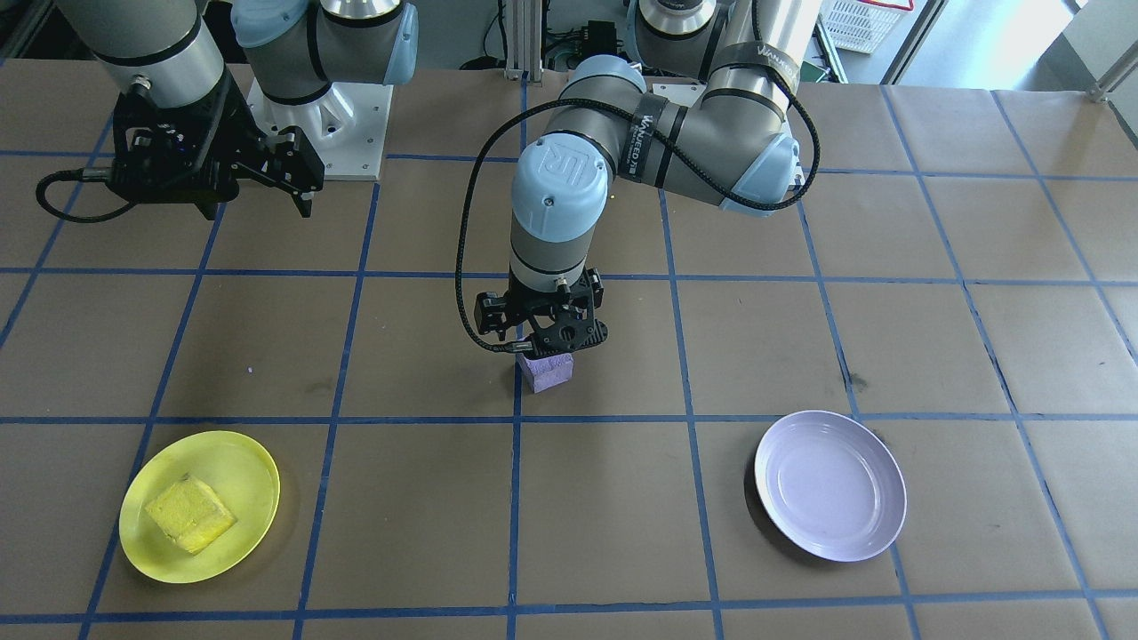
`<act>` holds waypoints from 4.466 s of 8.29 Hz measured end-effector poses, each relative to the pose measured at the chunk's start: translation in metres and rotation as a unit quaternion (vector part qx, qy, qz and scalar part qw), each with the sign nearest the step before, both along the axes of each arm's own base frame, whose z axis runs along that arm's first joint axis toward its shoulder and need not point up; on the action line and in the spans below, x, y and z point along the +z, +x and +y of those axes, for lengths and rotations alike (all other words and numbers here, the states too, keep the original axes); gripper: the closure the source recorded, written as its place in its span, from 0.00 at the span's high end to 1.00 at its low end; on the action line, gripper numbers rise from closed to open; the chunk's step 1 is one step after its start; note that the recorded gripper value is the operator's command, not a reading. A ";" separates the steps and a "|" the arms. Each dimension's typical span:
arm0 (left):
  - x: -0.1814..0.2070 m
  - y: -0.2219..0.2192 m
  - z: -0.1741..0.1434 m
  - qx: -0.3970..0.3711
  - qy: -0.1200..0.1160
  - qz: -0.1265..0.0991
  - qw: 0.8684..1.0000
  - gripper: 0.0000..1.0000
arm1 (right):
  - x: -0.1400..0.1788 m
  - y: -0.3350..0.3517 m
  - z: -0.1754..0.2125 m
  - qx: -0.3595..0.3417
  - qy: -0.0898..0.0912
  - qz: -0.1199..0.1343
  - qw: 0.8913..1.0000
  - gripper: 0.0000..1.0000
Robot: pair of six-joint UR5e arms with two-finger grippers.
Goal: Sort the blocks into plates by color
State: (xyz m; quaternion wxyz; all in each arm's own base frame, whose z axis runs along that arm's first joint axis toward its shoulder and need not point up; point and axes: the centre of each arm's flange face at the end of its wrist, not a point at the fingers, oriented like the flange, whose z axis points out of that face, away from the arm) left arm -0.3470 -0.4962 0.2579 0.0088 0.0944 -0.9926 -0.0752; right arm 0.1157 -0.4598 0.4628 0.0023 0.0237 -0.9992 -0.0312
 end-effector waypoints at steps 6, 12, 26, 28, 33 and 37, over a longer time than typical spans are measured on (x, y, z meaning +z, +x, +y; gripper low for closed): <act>-0.056 -0.002 -0.012 -0.031 0.024 -0.007 0.999 0.03 | -0.004 0.000 -0.001 0.001 0.004 0.000 1.000 1.00; -0.042 0.012 -0.022 -0.029 0.022 -0.008 0.999 0.00 | -0.004 0.000 -0.002 0.001 0.003 0.000 1.000 1.00; -0.009 0.374 -0.165 -0.157 -0.003 0.018 0.988 1.00 | -0.004 0.001 -0.003 0.001 0.001 -0.002 1.000 1.00; -0.003 0.375 -0.167 -0.154 -0.007 0.014 0.988 1.00 | -0.004 0.001 -0.003 0.001 0.001 -0.002 1.000 1.00; 0.131 0.313 -0.109 -0.052 -0.034 0.018 0.998 1.00 | -0.004 0.001 -0.003 0.001 0.000 -0.002 1.000 1.00; 0.236 0.204 -0.029 -0.028 -0.104 0.021 0.994 1.00 | -0.005 0.001 -0.003 0.001 0.000 -0.003 1.000 1.00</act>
